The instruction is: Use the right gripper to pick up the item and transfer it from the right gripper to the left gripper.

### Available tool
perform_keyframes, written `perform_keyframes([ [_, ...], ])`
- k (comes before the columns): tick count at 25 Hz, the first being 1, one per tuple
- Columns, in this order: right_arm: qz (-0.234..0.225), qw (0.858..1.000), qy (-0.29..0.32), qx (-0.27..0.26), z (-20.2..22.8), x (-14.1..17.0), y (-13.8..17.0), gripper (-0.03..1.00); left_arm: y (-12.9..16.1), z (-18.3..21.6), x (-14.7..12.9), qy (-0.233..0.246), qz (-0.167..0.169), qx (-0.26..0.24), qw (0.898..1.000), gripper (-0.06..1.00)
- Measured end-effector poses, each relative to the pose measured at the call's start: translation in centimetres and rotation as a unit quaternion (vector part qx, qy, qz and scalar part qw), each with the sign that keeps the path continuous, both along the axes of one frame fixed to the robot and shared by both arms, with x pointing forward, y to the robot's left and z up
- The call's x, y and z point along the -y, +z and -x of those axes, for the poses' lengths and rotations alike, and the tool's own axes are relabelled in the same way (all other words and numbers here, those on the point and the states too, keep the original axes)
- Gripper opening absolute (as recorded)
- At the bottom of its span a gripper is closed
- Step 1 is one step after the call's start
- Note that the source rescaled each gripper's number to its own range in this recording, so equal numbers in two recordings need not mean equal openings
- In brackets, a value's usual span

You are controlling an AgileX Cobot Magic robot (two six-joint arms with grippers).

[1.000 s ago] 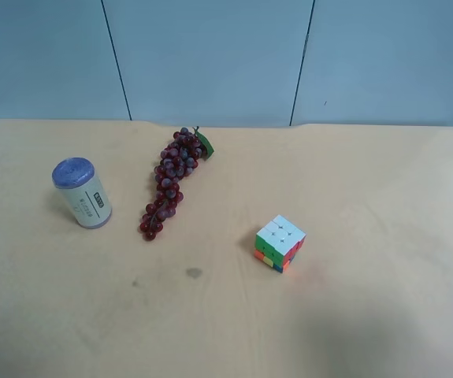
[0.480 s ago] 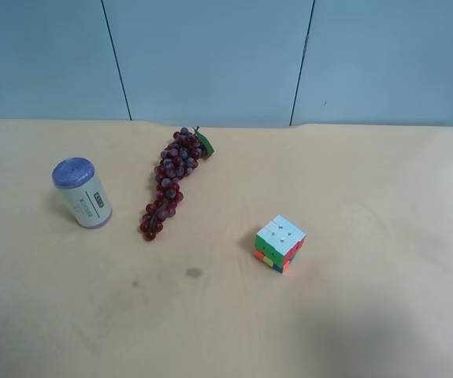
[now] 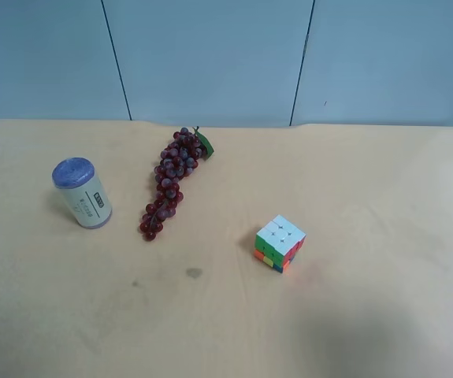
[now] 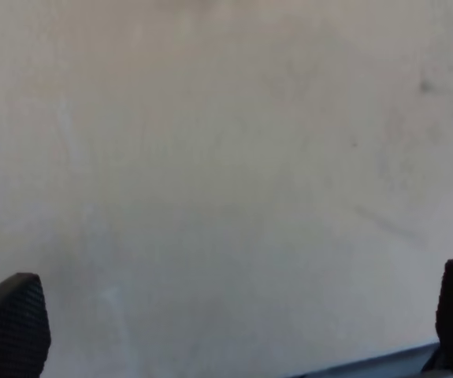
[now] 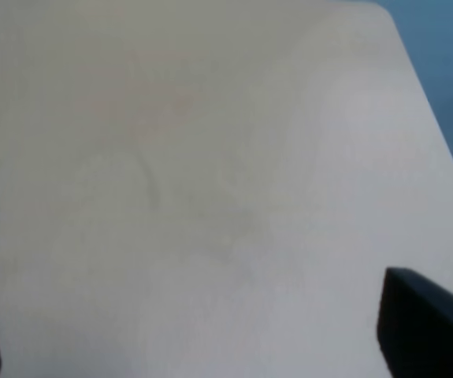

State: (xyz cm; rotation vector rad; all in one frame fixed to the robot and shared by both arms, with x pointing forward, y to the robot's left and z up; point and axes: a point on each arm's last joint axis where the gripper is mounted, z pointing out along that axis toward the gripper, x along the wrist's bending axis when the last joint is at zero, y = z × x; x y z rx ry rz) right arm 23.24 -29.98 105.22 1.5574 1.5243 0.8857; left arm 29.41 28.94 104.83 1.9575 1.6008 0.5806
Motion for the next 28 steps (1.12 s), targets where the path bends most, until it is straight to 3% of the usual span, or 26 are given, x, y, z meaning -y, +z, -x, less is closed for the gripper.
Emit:
perform_keyframes([
  [4,0.000,1.000,0.000,0.000,0.0,0.0,0.0,0.81,-0.1,0.8,0.0,-0.002,0.016,0.028,0.999,0.99],
  [7,0.000,1.000,0.000,0.000,0.0,0.0,0.0,0.81,0.4,2.4,-0.2,-0.003,0.025,0.082,0.996,0.99],
  [14,0.000,1.000,0.000,0.000,0.0,0.0,0.0,0.81,0.7,6.1,-0.8,0.036,0.046,0.198,0.978,0.99],
  [20,0.000,1.000,0.000,0.000,0.0,0.0,0.0,0.81,0.6,6.1,-0.8,0.122,0.030,0.202,0.971,0.99],
  [28,0.000,1.000,0.010,0.000,0.0,0.0,0.0,0.81,0.6,6.1,-0.8,0.132,0.028,0.202,0.970,1.00],
])
